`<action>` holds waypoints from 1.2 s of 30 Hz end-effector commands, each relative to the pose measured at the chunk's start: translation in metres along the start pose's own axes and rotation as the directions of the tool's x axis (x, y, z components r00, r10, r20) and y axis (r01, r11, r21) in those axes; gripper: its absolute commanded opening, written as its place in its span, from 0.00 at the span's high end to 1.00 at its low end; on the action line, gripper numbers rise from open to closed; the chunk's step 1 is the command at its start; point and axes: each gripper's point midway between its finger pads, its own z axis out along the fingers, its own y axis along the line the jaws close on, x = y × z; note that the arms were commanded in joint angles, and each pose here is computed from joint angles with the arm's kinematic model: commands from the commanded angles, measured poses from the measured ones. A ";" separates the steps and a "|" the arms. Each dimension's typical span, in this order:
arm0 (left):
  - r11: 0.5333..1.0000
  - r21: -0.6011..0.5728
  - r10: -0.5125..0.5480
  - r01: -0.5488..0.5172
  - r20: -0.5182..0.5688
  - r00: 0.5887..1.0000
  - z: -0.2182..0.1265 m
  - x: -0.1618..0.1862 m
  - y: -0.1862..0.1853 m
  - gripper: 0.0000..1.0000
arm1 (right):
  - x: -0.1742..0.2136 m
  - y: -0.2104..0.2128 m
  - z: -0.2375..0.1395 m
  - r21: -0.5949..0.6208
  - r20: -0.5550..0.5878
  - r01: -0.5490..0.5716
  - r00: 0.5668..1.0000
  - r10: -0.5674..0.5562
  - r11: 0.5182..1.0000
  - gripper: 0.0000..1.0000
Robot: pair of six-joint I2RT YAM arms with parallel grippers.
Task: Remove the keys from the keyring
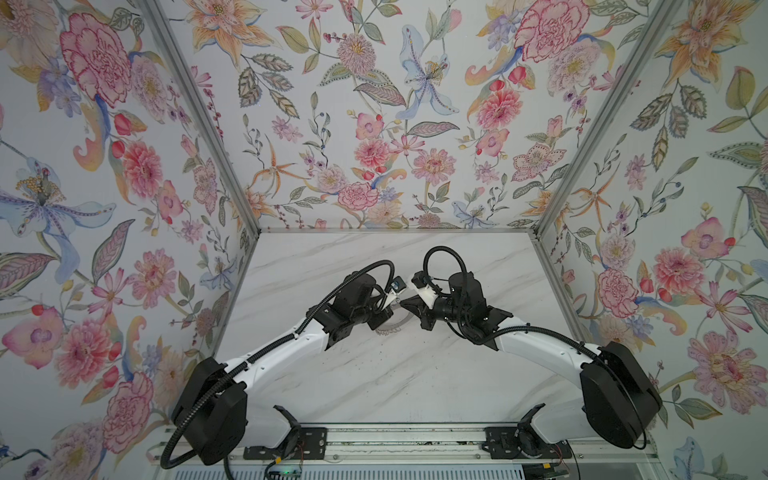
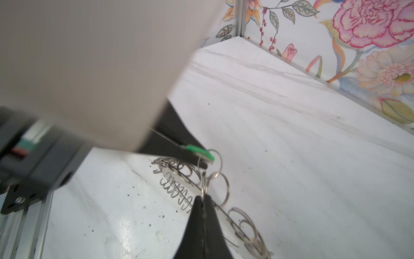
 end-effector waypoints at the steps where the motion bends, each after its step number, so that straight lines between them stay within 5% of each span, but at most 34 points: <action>1: 0.949 0.173 0.228 -0.264 0.204 0.952 -0.014 -0.052 -0.066 1.00 | 0.006 0.010 0.011 -0.086 -0.045 -0.127 0.991 0.124 0.988 1.00; 12: 0.959 0.132 0.222 -0.249 0.195 0.955 -0.013 -0.047 -0.060 1.00 | 0.007 -0.009 0.004 -0.075 -0.029 -0.202 0.979 0.200 0.977 1.00; 26: 0.987 0.155 -0.010 -0.032 0.260 0.966 -0.023 -0.022 -0.016 1.00 | 0.012 -0.026 -0.023 0.011 0.045 -0.229 0.973 0.228 0.973 1.00; 32: 0.981 0.189 -0.013 -0.036 0.257 0.966 -0.021 -0.020 -0.019 1.00 | 0.008 -0.006 -0.023 -0.100 0.056 -0.201 0.977 0.207 0.975 1.00; 36: 0.981 0.186 -0.005 -0.044 0.254 0.967 -0.021 -0.021 -0.018 1.00 | 0.013 0.006 -0.016 -0.127 0.037 -0.150 0.987 0.155 0.981 0.78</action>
